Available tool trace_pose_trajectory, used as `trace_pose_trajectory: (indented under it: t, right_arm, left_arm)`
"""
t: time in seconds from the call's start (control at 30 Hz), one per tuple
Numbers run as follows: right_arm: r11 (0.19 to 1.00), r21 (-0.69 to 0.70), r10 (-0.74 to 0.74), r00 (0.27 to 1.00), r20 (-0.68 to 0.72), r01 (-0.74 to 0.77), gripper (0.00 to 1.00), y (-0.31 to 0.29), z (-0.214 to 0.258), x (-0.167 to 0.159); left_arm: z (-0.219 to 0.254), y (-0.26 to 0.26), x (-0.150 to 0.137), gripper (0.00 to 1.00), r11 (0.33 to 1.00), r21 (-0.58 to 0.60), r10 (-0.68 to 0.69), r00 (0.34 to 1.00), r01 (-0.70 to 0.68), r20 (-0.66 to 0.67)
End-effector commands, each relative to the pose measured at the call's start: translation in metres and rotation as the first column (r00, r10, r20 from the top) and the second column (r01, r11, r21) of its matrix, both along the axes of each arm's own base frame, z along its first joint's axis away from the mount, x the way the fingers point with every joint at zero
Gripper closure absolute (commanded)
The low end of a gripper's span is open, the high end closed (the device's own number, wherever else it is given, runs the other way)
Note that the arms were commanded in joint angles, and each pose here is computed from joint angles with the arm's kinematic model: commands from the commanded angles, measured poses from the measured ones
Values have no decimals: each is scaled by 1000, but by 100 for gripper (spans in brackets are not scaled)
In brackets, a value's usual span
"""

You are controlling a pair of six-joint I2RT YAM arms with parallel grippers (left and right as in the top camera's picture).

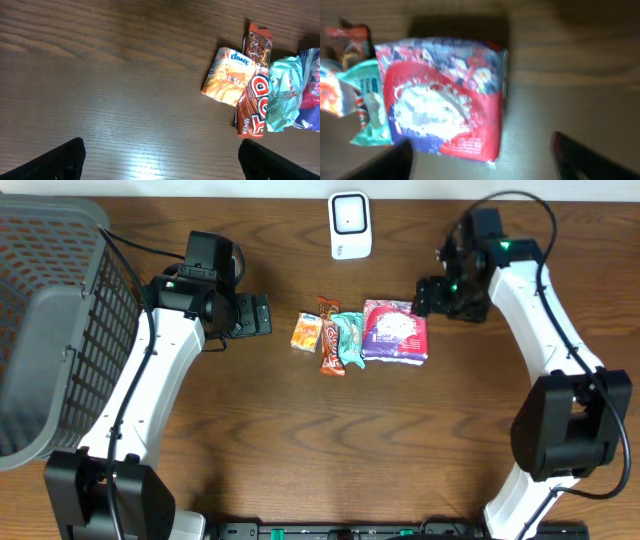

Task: Scan the item barcode
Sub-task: 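Grasp the purple Carefree pad pack with the right gripper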

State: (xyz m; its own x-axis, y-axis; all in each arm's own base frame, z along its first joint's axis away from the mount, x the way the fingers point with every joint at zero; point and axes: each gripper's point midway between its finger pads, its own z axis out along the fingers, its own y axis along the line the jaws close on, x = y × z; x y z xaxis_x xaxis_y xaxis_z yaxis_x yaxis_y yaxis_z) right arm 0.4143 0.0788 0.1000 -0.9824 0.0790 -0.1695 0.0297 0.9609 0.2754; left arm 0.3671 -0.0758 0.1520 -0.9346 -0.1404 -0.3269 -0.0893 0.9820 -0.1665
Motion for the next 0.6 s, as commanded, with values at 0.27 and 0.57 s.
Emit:
trace_pose_trajectory:
  t: [0.27,0.57]
  right_arm:
    - [940,340,41,999,-1,-38,11,28,-58,-27]
    - [936,352,0,1000,-1,0,99,34,-88,-38]
  left_arm:
    - [1,4,-1,2,1000,17,2,1000,-3,5]
    - [1,4,-1,2,1000,17,2,1000,-3,5]
